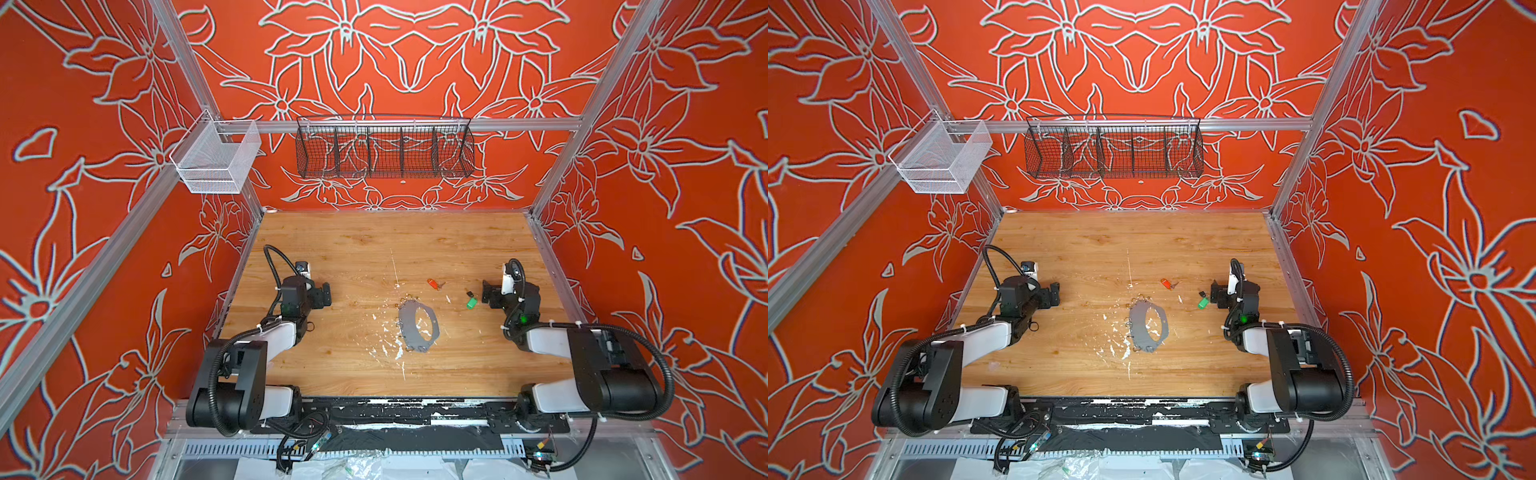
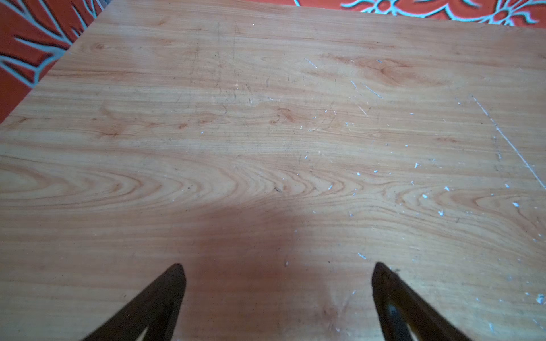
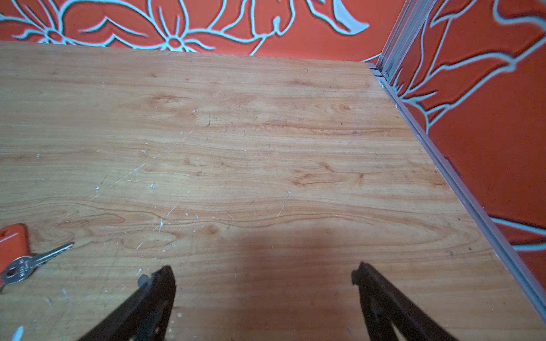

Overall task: Attach keys to a key ring
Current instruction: Pick up the keyring from the center of the table.

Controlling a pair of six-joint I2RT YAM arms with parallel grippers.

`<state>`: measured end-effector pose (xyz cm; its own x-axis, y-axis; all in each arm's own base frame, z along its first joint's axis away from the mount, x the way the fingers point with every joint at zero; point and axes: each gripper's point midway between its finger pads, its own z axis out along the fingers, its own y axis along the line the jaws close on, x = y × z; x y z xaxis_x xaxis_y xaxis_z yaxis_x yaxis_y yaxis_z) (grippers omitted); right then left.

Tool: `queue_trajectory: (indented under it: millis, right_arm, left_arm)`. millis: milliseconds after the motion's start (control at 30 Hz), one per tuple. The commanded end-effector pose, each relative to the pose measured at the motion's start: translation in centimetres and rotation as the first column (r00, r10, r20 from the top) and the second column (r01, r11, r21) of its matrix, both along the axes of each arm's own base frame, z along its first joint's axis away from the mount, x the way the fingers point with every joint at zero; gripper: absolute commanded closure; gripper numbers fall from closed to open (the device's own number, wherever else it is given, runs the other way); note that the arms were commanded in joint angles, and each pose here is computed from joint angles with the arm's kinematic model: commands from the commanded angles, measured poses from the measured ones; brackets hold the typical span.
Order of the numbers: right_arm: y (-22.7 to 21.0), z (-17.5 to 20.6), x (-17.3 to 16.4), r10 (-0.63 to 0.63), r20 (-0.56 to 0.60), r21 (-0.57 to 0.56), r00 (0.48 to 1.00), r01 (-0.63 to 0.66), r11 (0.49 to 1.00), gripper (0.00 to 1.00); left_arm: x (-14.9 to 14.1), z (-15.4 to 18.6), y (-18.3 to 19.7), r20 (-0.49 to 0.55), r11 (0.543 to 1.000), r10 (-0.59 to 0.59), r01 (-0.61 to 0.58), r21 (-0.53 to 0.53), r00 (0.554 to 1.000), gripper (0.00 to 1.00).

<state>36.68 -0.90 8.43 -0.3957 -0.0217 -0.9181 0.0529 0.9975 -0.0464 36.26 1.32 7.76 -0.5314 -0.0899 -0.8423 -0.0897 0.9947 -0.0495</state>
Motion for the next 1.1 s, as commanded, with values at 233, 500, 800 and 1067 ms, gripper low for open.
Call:
queue_trajectory:
  millis: [233, 500, 800, 1067]
  right_arm:
    - [-0.15, 0.95, 0.55, -0.02, 0.023, 0.009, 1.0, 0.02, 1.0, 0.03]
    - [-0.19, 0.98, 0.55, -0.021, 0.024, 0.009, 0.999, 0.021, 1.0, 0.03]
    - [0.02, 0.93, 0.52, -0.013, 0.022, 0.002, 1.0, 0.013, 1.0, 0.03]
    - [0.13, 1.02, 0.56, -0.013, 0.025, -0.005, 1.0, 0.013, 1.0, 0.03]
  left_arm:
    - [0.44, 0.62, 0.11, 0.021, 1.0, -0.002, 0.002, 0.0, 1.0, 0.03]
    - [0.44, 0.63, 0.16, 0.021, 1.0, -0.002, 0.002, 0.0, 1.0, 0.03]
    - [0.45, 0.62, 0.12, 0.021, 1.0, -0.002, 0.002, 0.0, 1.0, 0.03]
    - [0.43, 0.63, 0.16, 0.021, 1.0, -0.001, 0.001, 0.0, 1.0, 0.03]
